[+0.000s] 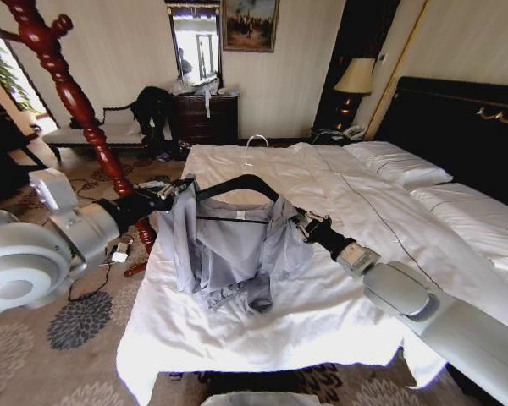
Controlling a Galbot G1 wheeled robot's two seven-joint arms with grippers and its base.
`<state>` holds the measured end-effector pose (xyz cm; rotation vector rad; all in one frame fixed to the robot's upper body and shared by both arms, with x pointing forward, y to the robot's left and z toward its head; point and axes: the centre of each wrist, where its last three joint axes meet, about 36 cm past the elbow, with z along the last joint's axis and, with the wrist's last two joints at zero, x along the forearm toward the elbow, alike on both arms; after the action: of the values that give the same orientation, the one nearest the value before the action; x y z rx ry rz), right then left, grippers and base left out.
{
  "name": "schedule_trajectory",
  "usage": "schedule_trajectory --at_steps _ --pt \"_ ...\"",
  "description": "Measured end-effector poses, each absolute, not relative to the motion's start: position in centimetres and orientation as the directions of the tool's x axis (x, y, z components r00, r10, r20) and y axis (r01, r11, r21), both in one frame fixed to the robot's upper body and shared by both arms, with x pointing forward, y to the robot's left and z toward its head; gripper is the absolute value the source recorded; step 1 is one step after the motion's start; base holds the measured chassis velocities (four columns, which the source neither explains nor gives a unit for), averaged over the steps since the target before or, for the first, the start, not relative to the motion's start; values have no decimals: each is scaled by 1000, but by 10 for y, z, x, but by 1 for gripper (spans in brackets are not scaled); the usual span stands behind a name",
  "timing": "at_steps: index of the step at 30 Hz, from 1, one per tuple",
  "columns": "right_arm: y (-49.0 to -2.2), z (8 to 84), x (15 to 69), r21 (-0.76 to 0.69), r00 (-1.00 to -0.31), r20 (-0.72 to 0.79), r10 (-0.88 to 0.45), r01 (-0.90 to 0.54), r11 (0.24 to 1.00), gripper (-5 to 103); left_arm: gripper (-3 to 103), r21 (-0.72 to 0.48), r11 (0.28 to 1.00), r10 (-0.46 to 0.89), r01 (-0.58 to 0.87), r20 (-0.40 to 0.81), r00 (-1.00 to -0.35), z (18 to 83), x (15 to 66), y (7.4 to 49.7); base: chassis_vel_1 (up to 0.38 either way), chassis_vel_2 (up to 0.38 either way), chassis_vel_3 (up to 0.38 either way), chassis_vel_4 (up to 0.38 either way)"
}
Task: Pick up the clothes from the bed and hang them on the clothes hanger.
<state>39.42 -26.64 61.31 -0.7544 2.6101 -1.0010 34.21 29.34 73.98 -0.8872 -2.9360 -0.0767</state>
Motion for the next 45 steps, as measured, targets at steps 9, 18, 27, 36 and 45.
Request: schedule_trajectory --at_steps 9,18,27,36,45 --pt "-271 624 452 -643 -854 -67 -516 -359 677 15 0 100 849 514 519 77 -855 763 384 325 0 0 0 0" --pt "-254 643 488 -669 -824 -122 -553 -343 659 15 0 195 852 485 485 55 -873 799 423 350 0 0 0 0" --pt "-226 655 529 -681 -797 -160 -582 -338 649 15 0 251 852 464 460 45 -885 836 462 351 0 0 0 0" --pt "-222 652 562 -672 -810 -162 -563 -328 664 15 0 230 821 520 522 76 -851 837 500 302 0 0 0 0" --pt "-226 652 573 -672 -819 -170 -549 -311 672 15 0 212 802 552 558 94 -829 815 534 273 0 0 0 0"
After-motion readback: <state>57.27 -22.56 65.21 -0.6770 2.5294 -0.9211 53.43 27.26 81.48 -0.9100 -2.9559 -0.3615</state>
